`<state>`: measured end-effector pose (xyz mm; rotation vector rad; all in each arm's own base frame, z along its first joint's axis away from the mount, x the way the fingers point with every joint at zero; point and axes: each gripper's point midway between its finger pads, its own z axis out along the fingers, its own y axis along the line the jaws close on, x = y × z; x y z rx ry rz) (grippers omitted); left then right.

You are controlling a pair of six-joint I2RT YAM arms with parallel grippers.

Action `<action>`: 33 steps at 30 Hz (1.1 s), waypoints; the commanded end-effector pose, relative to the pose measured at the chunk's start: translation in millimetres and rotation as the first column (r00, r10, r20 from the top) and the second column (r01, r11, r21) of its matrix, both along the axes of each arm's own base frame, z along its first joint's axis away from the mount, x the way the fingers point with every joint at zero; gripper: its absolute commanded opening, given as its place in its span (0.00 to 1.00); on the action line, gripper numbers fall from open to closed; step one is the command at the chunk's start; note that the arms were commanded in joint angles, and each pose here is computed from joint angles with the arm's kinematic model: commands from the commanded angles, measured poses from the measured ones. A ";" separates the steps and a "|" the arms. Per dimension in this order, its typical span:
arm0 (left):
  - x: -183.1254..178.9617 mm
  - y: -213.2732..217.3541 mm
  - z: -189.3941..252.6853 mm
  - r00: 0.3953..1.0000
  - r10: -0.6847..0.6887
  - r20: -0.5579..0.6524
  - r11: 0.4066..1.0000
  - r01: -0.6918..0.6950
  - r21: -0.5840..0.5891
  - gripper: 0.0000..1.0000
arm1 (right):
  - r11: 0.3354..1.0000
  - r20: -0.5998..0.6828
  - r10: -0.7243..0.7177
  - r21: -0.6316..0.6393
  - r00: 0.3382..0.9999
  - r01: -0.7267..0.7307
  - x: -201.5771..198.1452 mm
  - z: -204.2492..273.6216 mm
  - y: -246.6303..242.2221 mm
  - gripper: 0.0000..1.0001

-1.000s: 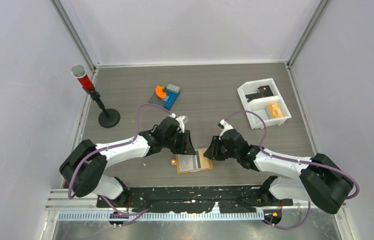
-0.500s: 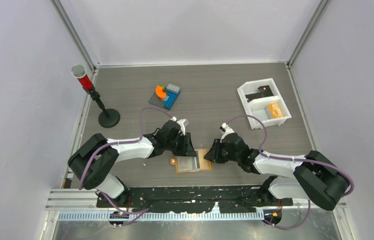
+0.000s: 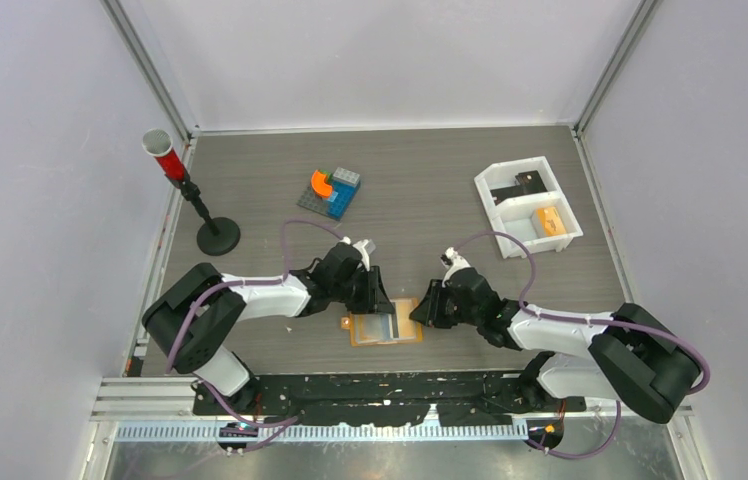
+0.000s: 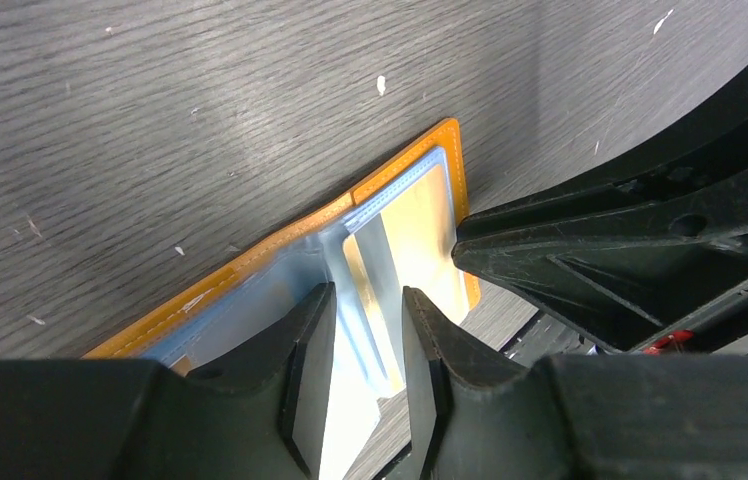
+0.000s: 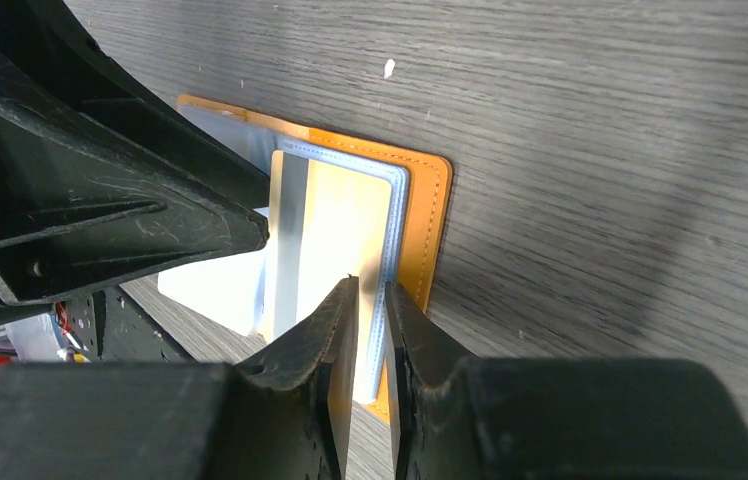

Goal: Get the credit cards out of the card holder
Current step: Remove the credit card from the card holder.

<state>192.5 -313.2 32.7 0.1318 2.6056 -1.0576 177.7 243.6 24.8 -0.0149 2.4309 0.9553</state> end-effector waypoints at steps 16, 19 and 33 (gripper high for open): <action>-3.5 -10.8 5.0 0.999 -0.010 -0.033 0.999 0.008 -0.045 0.26 | 0.999 -0.009 -0.022 -0.035 1.000 0.022 -2.6 -7.4 -9.4 0.20; -3.7 -11.8 8.9 1.000 -0.013 -0.023 0.998 0.012 -0.058 0.25 | 0.999 -0.010 -0.022 -0.037 1.000 0.021 -2.7 -8.2 -9.6 0.14; -5.5 -15.5 23.0 1.000 -0.014 -0.011 0.993 0.012 -0.119 0.00 | 0.999 -0.021 -0.036 -0.029 0.999 0.035 -6.0 -12.6 -12.5 0.09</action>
